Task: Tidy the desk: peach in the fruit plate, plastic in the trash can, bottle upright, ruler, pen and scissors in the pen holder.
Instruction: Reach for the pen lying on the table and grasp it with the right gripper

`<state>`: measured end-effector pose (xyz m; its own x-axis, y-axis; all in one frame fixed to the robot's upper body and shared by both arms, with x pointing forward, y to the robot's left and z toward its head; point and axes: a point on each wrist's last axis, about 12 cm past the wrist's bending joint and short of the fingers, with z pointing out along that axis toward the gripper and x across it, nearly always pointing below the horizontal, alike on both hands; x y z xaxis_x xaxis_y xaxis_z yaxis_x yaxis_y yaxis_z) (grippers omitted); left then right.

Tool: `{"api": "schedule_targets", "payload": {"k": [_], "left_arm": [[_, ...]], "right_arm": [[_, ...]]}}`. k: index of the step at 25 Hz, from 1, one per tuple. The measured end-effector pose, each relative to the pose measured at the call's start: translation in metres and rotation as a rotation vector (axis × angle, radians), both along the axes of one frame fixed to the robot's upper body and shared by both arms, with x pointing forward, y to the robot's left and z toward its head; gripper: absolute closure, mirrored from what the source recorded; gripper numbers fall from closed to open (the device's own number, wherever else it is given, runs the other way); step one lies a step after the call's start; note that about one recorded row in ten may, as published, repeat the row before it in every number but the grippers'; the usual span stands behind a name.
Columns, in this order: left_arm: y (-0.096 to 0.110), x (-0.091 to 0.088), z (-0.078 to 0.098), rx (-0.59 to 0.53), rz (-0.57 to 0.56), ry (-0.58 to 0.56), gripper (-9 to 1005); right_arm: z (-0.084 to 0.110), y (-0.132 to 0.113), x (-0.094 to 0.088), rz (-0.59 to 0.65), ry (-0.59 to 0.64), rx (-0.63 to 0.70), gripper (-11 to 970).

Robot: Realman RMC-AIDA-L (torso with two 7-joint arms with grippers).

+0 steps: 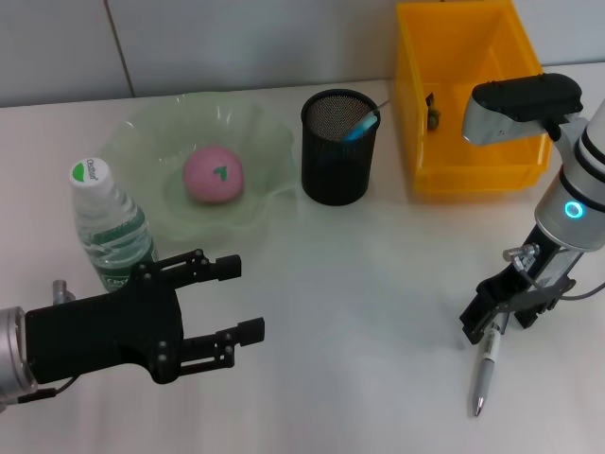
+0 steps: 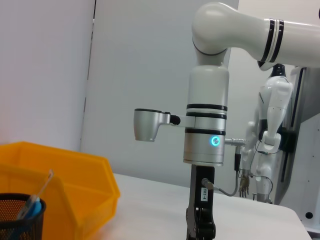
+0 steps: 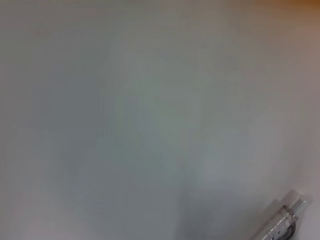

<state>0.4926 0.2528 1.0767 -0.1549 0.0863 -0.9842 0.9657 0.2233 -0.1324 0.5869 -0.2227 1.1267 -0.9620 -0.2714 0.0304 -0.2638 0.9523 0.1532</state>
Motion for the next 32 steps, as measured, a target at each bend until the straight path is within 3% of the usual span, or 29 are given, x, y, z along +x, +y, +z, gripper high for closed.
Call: {"api": "schedule_targets", "payload": {"k": [20, 32], "left_arm": [[0.0030, -0.0014, 0.0024, -0.023, 0.008, 0.004, 237], [0.0030, -0.0016, 0.0029, -0.025, 0.006, 0.004, 237]], "right_arm": [[0.0012, 0.0007, 0.0006, 0.013, -0.005, -0.018, 200], [0.0002, 0.0022, 0.0002, 0.027, -0.005, -0.034, 274]]}}
